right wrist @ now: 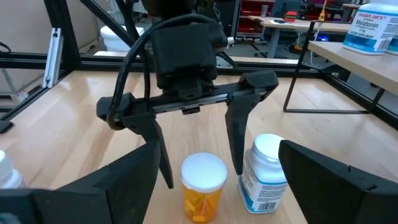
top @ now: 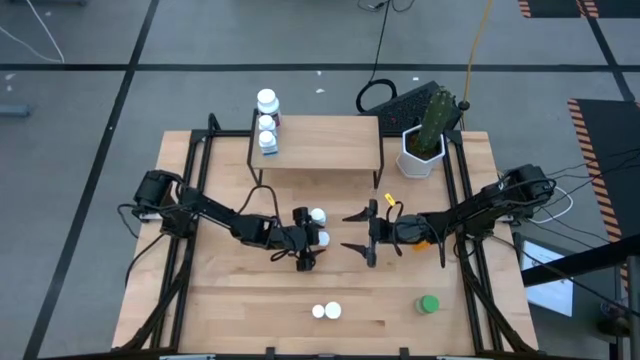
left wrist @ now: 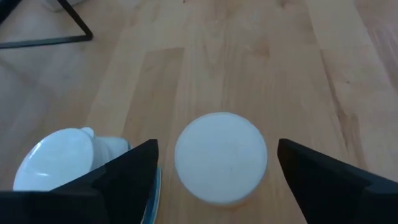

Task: Pick and place medicine bottles onto shelf by color
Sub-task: Put the top left orange pill bottle on the shelf

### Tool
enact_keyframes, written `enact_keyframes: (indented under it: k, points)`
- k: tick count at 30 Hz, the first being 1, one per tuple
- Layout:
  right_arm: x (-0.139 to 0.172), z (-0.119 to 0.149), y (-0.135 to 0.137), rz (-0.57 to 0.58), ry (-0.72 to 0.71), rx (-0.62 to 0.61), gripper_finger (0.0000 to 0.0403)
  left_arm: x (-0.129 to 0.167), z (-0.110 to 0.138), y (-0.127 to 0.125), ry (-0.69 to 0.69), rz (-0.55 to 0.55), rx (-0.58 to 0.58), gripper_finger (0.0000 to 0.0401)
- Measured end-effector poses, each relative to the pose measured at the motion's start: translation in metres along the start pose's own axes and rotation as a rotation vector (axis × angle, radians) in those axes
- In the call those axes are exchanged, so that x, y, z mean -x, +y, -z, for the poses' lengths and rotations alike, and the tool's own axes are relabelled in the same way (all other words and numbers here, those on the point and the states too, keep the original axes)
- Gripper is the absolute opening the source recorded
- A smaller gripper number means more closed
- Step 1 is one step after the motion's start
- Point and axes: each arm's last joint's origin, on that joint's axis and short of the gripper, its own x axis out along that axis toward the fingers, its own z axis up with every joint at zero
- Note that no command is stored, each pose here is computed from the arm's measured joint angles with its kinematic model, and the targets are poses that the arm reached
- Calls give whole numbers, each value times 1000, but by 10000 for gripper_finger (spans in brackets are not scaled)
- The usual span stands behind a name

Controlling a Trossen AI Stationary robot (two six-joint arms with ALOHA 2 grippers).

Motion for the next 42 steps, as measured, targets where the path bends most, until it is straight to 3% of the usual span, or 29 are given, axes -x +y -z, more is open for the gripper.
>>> enact_keyframes:
  k: [8, 12, 18, 23, 30, 36, 42]
  points:
    - [-1, -2, -5, 19, -17, 21, 325, 0, 1, 0, 6, 1, 19, 235]
    - [-2, -3, -7, 27, -25, 27, 325, 0, 0, 0, 2, 27, 23, 207]
    - [-2, -3, -7, 26, -26, 39, 325, 4, -6, 1, -28, 36, 47, 224]
    - [-2, -2, -7, 26, -20, 44, 325, 31, -34, 16, -114, 14, 51, 235]
    - [-2, -1, -7, 26, -11, 47, 325, 78, -89, 74, -121, -193, 67, 206]
    - [-1, 2, -6, 20, 17, 59, 325, 100, -131, 140, -135, -351, 141, 223]
    - [-1, 2, -6, 21, 20, 58, 325, 116, -147, 189, -188, -477, 182, 218]
